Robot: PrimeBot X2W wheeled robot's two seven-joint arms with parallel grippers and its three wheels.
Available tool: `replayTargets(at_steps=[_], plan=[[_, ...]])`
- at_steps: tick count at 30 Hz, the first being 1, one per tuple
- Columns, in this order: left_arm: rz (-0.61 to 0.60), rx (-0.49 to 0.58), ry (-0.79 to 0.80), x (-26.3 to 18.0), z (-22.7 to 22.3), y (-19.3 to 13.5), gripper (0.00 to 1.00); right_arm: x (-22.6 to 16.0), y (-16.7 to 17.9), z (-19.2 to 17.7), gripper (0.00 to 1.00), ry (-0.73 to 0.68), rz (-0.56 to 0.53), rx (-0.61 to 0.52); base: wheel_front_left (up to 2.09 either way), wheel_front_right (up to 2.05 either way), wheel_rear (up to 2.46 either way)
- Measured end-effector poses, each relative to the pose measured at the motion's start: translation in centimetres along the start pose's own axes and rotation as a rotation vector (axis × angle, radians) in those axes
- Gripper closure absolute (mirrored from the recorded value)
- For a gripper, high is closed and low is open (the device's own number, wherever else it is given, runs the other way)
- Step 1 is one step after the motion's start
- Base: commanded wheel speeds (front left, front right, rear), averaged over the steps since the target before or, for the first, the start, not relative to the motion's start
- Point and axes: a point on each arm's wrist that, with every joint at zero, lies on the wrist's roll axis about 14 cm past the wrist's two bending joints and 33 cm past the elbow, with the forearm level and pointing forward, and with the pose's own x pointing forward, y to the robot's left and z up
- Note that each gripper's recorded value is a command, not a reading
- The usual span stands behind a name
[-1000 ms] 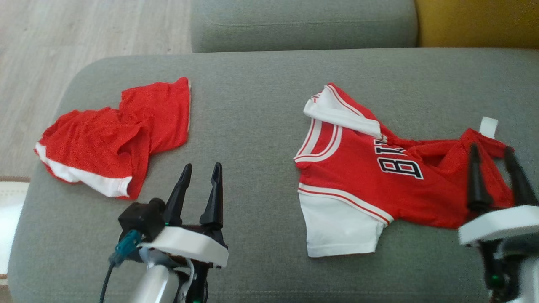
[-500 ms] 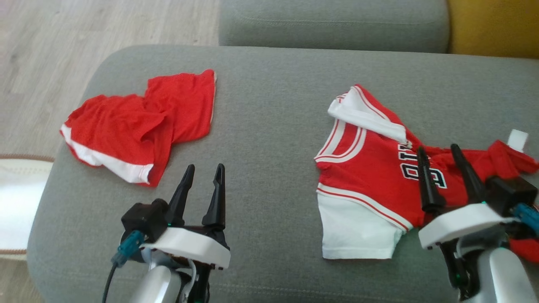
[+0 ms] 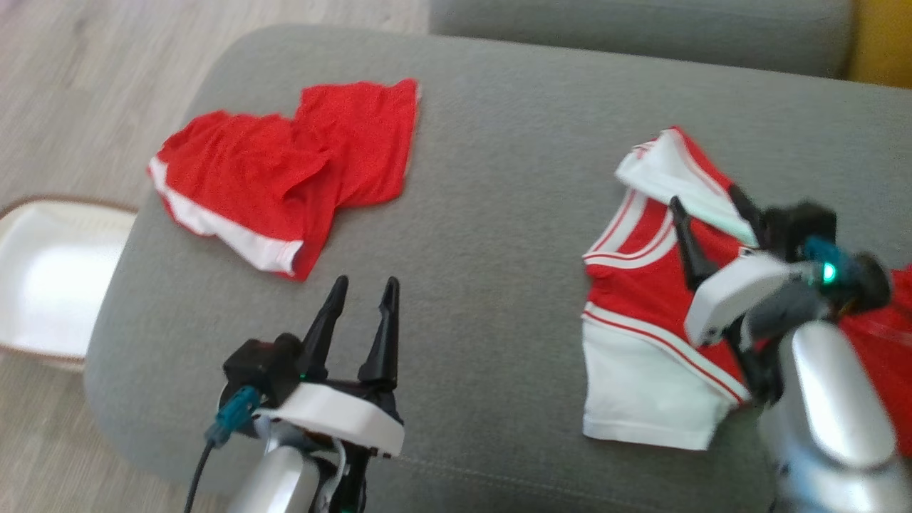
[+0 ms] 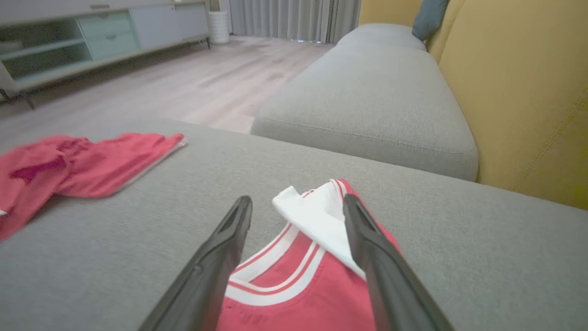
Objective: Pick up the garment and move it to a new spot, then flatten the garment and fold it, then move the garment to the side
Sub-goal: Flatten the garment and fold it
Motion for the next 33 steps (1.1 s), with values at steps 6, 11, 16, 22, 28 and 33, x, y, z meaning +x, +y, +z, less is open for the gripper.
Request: replayTargets(at_steps=[6, 11, 16, 22, 28, 33], plan=[[0.055, 0.005, 0.003, 0.2, 0.1, 1.8, 0.0, 4.4, -1.7, -2.7, 0.0, 0.162, 0.024, -0.17, 0.0, 0.0, 0.0], [0.111, 0.006, 0.026, -0.2, -0.6, 3.5, 0.0, 7.1, -1.0, -5.0, 0.0, 0.258, 0.08, -0.246, 0.0, 0.0, 0.0], [0.139, 0.008, 0.039, -0.1, -0.9, 4.4, 0.0, 8.2, -1.3, -7.5, 0.0, 0.35, 0.101, -0.285, 0.0, 0.0, 0.0], [0.131, 0.013, 0.043, 0.8, -1.0, 4.4, 0.0, 9.7, -3.1, -7.2, 1.0, 0.357, 0.059, -0.234, 0.0, 0.0, 0.0], [0.113, 0.013, 0.041, 1.3, -1.0, 4.0, 0.0, 10.6, -3.6, -4.7, 1.0, 0.261, 0.045, -0.219, 0.0, 0.0, 0.0], [0.097, 0.002, 0.038, 1.6, -0.9, 3.5, 0.0, 11.7, -2.7, -0.7, 1.0, 0.143, 0.063, -0.258, 0.0, 0.0, 0.0]])
